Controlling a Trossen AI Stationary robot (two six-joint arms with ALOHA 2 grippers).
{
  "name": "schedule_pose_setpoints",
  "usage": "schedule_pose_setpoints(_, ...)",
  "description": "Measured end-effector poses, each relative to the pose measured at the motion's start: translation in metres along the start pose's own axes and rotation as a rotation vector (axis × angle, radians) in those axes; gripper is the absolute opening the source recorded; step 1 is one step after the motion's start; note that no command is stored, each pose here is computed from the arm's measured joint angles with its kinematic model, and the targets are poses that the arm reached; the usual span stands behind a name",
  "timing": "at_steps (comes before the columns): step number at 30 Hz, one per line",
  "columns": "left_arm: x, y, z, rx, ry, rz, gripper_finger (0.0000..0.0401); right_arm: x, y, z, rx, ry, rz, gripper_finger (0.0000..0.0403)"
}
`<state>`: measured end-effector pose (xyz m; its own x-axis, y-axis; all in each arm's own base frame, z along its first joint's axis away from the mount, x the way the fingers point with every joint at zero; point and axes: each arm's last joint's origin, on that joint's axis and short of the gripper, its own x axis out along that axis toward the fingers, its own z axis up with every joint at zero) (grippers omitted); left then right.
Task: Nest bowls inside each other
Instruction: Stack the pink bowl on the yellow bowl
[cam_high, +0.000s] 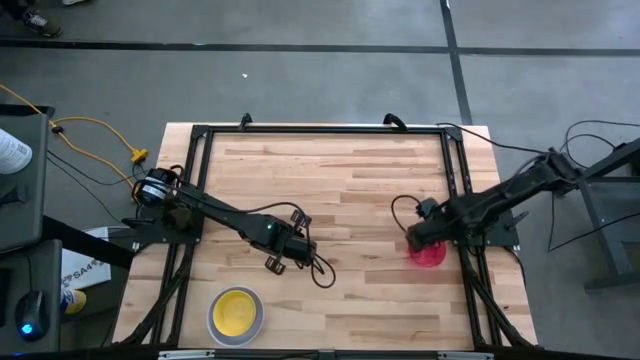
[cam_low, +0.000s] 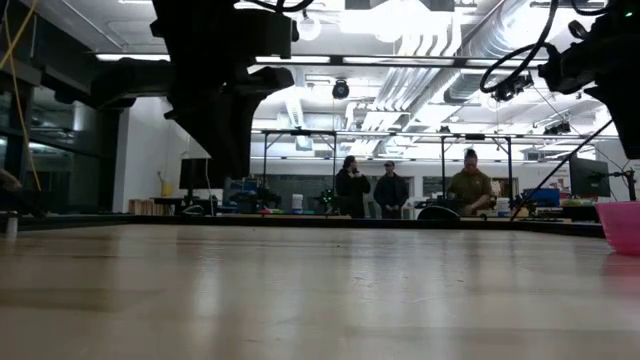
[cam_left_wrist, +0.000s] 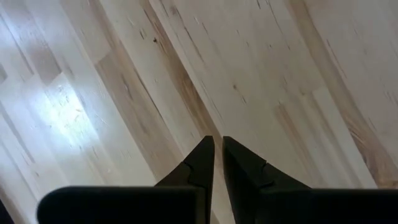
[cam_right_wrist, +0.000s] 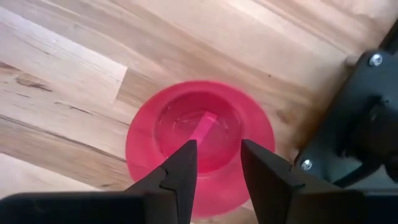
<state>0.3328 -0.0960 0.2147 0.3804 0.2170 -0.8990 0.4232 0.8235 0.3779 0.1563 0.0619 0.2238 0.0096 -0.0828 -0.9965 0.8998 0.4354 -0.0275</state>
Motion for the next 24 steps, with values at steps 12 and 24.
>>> schedule_pose_setpoints(12, 0.000, 0.000, 0.000, -0.001, 0.004, -0.001, 0.0031, 0.011, -0.010, 0.019, -0.213, 0.036, 0.048, 0.0118)
schedule_pose_setpoints(24, 0.000, 0.000, 0.000, -0.002, 0.003, 0.000, 0.0031, 0.021, -0.016, 0.037, -0.474, 0.084, 0.078, 0.0118)
